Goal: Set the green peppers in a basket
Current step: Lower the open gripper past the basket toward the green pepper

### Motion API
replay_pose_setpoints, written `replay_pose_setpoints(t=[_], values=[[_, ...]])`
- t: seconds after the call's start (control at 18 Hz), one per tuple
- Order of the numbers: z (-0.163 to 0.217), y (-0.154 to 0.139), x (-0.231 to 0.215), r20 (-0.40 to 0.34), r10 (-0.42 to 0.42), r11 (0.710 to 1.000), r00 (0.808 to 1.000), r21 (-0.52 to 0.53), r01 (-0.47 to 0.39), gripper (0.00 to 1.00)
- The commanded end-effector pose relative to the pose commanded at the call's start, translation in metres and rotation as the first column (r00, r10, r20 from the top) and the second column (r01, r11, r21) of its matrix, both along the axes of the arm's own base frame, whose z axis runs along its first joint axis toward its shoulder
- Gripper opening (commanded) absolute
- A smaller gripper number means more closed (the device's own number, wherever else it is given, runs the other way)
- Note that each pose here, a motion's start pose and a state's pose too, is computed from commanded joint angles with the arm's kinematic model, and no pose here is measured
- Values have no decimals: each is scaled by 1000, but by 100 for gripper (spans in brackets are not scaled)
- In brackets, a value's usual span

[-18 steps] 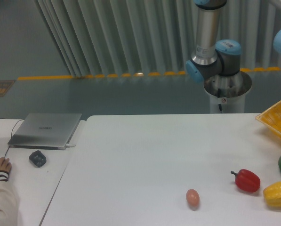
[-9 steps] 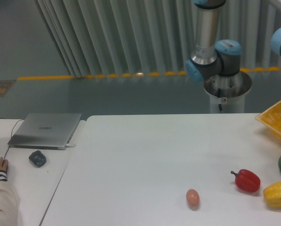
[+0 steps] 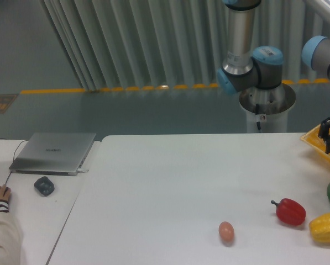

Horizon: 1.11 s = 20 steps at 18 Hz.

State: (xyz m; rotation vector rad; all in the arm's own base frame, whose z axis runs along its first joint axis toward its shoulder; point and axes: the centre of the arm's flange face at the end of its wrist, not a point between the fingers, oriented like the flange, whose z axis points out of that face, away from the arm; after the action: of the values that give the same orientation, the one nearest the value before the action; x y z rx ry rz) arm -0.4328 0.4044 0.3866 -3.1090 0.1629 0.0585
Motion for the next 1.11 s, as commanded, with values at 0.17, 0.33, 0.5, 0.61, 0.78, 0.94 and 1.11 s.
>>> replay_pose_setpoints(t=[0.17,0.33,0.5,0.61,0.78,0.94,1.11], values=[[-10,-1,0,8,57,998,998,-19,-57,100],[-20,2,-5,5,192,981,981,-11,-192,100],[-29,9,-6,6,242,970,970,-8,-242,100],[-38,12,-10,3,241,971,971,-8,-241,100],[-46,17,-18,-6,242,970,970,-1,-242,100],[-59,17,-25,-2,245,969,969,-9,-245,100],[-62,17,-29,-7,250,968,968,-4,-250,100]])
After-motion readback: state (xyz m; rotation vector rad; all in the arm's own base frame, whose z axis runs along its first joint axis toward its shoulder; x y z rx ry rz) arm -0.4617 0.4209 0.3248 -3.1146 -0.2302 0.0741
